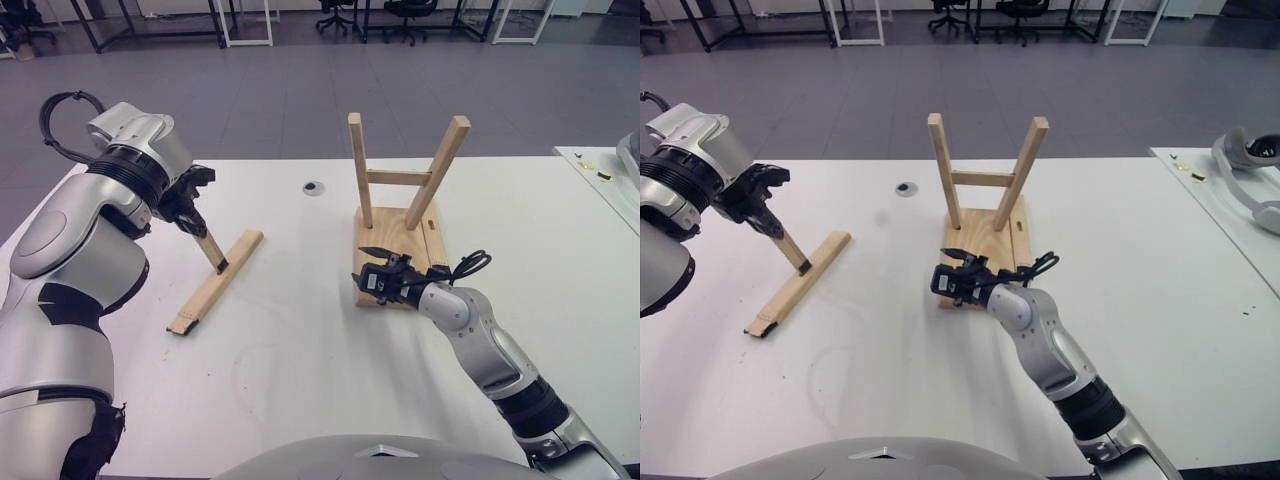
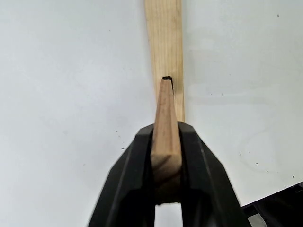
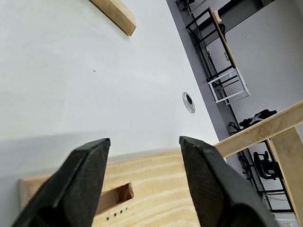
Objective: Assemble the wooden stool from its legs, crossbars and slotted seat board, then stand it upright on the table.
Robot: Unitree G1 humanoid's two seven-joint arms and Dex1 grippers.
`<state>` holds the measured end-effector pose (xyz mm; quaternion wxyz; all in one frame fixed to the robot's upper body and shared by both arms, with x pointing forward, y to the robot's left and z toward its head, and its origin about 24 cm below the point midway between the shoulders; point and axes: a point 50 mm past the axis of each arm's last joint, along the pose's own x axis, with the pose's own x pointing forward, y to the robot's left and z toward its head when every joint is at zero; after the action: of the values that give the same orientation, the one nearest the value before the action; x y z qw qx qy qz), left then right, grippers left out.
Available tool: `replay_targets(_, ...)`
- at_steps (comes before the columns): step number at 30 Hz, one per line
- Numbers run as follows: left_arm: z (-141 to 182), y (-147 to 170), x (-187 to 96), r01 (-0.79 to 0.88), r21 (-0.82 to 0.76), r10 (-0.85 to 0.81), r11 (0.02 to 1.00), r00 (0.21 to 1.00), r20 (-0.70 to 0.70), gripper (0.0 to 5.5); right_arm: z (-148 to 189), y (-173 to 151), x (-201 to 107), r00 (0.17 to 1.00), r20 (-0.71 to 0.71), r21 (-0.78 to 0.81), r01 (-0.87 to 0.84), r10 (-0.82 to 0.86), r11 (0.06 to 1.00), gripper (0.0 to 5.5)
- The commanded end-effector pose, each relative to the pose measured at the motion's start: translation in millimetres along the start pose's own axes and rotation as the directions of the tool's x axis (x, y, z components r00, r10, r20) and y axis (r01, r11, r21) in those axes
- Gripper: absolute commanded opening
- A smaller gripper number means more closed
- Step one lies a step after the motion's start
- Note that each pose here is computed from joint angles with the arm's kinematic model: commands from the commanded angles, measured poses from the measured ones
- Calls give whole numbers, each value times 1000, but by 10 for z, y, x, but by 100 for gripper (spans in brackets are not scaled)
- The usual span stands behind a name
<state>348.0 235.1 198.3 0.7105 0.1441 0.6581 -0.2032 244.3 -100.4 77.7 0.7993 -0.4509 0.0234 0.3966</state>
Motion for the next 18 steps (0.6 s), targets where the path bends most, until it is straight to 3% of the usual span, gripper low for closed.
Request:
replay_targets(1, 30, -9, -79, -32, 16, 32, 999, 999, 11, 41, 1, -85, 4, 1000, 3, -20, 15, -14, 1000, 273)
replay_targets(18, -76, -62, -13, -8, 9, 9, 1000, 1000, -25, 41, 12, -64, -12, 1000, 7, -25, 13, -13, 1000, 273)
